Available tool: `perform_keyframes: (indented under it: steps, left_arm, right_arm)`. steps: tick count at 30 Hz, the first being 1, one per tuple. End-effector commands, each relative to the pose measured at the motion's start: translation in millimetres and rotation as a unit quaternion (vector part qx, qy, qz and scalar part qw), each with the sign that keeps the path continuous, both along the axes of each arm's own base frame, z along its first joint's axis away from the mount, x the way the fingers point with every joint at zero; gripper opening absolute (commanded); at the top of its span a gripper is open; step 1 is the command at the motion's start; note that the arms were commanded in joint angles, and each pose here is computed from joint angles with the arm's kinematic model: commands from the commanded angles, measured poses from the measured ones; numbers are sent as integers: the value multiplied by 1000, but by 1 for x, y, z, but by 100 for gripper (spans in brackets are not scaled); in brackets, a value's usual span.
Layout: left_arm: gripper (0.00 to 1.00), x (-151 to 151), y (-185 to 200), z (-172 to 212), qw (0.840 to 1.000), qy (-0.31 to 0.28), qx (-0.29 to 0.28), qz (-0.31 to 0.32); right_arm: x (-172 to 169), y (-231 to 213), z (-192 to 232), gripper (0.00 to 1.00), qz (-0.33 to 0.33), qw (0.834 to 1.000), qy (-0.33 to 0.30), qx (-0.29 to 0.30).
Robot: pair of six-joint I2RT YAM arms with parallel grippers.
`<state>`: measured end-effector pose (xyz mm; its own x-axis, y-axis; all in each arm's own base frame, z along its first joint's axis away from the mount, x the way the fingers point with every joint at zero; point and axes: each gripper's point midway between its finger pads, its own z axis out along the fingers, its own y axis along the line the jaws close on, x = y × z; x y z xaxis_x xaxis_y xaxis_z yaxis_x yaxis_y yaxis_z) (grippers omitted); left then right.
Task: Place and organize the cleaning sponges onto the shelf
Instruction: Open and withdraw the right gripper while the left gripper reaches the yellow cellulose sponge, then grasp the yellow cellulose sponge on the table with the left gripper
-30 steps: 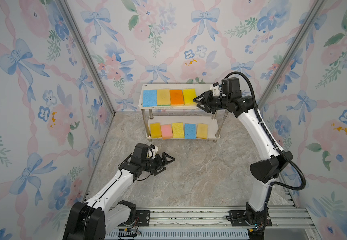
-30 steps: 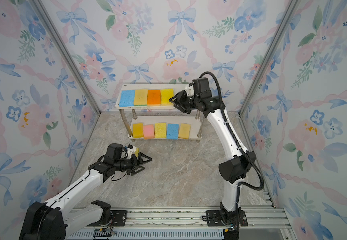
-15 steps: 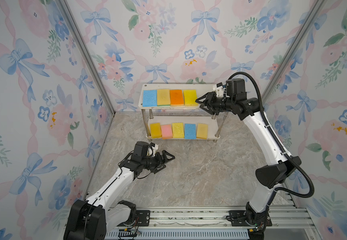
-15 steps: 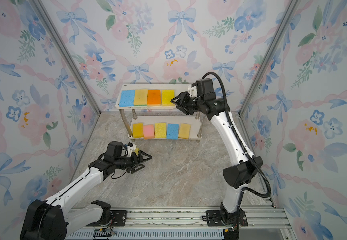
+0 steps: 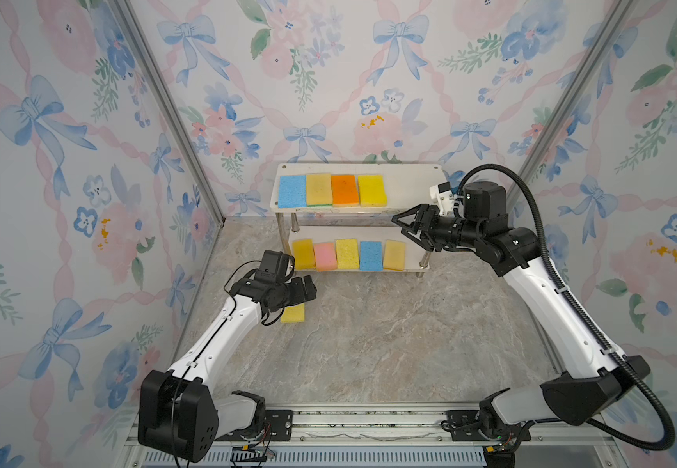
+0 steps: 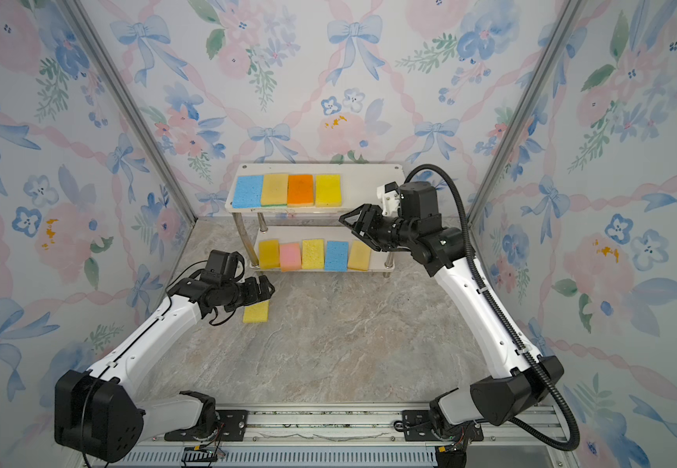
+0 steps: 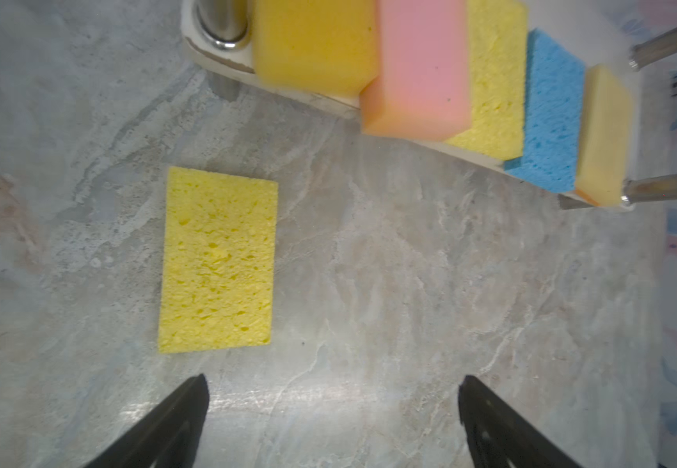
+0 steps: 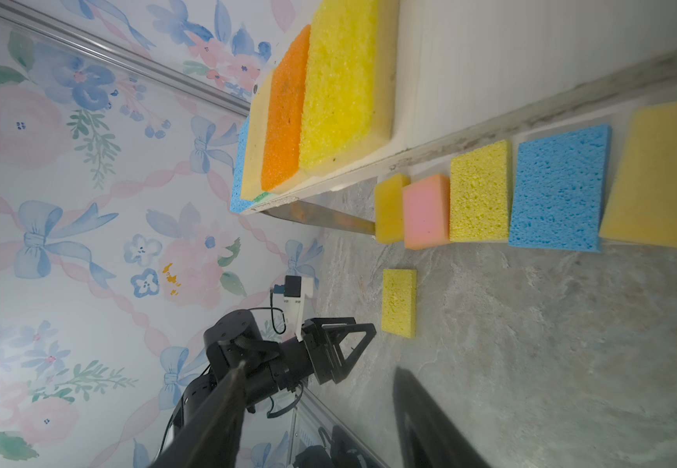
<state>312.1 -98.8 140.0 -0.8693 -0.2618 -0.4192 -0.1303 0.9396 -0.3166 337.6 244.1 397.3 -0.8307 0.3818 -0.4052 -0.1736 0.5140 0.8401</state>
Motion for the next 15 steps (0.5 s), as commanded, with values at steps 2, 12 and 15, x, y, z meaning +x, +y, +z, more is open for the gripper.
perform_keyframes:
  steps: [2, 12, 15]
  left_arm:
    - [98, -1, 29, -32, 993, 56, 105, -8]
    - [98, 22, 39, -70, 985, 106, 135, -23]
    - [98, 28, 39, -79, 984, 112, 137, -29]
  right_arm:
    - [-20, -6, -3, 64, 0, 1000, -26, -2]
    - [-63, -18, -38, 70, -4, 1000, -5, -18]
    - [-68, -20, -41, 71, -7, 1000, -5, -21]
